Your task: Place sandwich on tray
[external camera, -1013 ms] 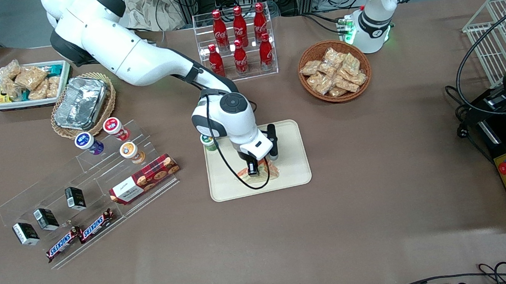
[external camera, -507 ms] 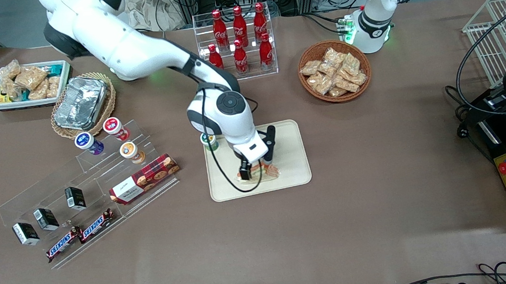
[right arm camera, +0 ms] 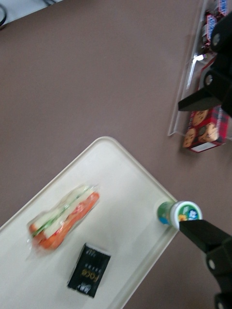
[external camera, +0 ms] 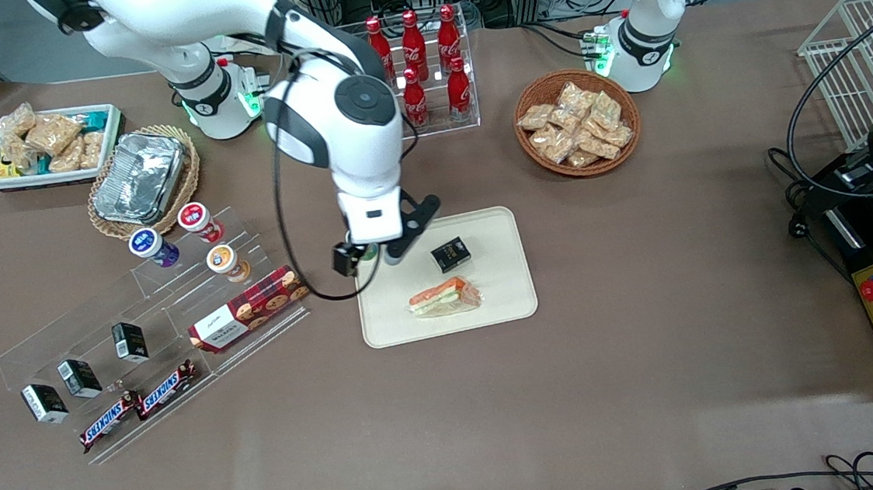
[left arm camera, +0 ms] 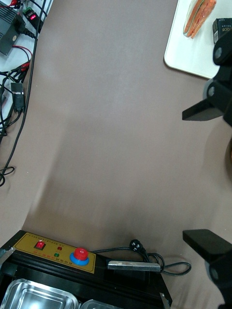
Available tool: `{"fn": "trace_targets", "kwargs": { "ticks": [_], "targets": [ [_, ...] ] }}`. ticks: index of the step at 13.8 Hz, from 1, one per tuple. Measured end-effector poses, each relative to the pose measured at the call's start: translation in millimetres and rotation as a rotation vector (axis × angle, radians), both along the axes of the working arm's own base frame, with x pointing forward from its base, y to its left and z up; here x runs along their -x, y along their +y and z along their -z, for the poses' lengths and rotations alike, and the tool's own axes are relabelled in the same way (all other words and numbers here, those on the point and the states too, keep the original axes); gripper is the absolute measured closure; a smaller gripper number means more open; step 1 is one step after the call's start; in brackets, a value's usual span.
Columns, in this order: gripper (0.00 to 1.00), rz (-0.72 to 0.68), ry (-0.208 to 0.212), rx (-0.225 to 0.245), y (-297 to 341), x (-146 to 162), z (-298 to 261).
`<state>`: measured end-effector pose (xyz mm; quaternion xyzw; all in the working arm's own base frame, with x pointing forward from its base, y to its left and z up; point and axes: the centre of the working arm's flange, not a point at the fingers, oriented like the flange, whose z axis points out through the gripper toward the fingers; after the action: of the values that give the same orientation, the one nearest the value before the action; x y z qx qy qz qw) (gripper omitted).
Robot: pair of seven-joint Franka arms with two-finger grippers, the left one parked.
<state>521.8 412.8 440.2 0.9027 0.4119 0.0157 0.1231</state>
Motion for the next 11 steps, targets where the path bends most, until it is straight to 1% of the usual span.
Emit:
{"fn": "trace_targets", "kwargs": {
  "ticks": [1, 2, 3, 4, 5, 6, 7, 8, 10, 11],
  "targets": [
    [0.0, 0.046, 0.001, 0.006, -13.3, -5.4, -6.6],
    [0.0, 0.097, 0.002, -0.001, -29.6, -13.1, -15.3],
    [0.0, 0.155, 0.014, -0.015, -51.4, -22.1, -26.3],
    [0.0, 0.22, 0.034, -0.025, -79.6, -31.4, -38.6],
    [0.0, 0.286, 0.049, -0.027, -111.1, -40.3, -51.4],
    [0.0, 0.344, 0.049, -0.031, -141.7, -48.1, -65.2],
    [0.0, 0.396, 0.041, -0.047, -167.4, -53.4, -79.7],
    [0.0, 0.445, 0.032, -0.076, -188.7, -56.2, -94.5],
    [0.0, 0.553, 0.032, -0.152, -233.6, -61.7, -118.4],
    [0.0, 0.605, 0.029, -0.18, -259.5, -65.3, -127.3]
  ]
}}
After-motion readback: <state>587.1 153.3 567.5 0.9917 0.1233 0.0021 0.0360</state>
